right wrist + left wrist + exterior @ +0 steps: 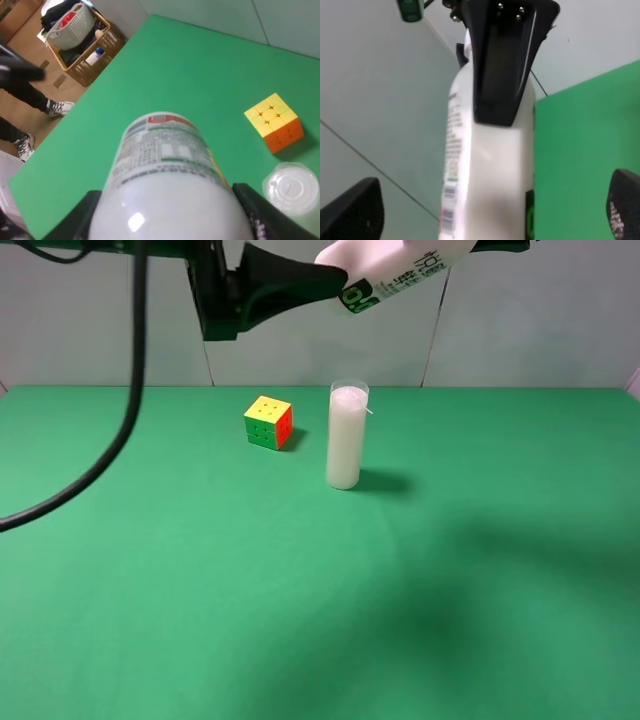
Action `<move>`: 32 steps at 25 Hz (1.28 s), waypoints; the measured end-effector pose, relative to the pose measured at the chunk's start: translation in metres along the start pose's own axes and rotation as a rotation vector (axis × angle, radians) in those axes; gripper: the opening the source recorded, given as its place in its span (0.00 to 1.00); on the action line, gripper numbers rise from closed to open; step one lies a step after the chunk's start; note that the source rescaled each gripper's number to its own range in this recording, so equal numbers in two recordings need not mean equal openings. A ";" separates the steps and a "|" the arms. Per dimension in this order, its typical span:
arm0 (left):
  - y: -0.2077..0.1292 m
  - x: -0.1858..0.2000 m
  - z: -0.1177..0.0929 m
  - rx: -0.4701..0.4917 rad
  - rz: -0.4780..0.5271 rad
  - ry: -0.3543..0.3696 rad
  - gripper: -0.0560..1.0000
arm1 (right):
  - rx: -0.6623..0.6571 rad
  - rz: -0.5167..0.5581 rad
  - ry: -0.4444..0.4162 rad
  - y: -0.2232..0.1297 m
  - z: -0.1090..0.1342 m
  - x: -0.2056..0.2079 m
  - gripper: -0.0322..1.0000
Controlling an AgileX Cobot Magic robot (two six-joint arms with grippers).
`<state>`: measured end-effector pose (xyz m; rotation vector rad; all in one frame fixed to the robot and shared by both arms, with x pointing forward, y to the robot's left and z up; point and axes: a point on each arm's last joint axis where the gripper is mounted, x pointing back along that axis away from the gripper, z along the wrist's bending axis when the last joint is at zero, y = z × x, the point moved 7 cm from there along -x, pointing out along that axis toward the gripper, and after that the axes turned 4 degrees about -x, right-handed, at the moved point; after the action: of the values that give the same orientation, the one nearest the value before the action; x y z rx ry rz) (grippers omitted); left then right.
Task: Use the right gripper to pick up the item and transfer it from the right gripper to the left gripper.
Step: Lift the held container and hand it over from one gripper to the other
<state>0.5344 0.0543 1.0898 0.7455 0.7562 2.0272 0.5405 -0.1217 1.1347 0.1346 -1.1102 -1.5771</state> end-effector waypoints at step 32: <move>-0.021 -0.056 -0.004 0.029 0.035 -0.056 1.00 | 0.075 0.057 0.019 -0.011 0.015 -0.012 0.06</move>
<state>0.5687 0.0161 1.0596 0.8336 0.7464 2.0222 0.5283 -0.1043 1.1298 0.1665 -1.1492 -1.4809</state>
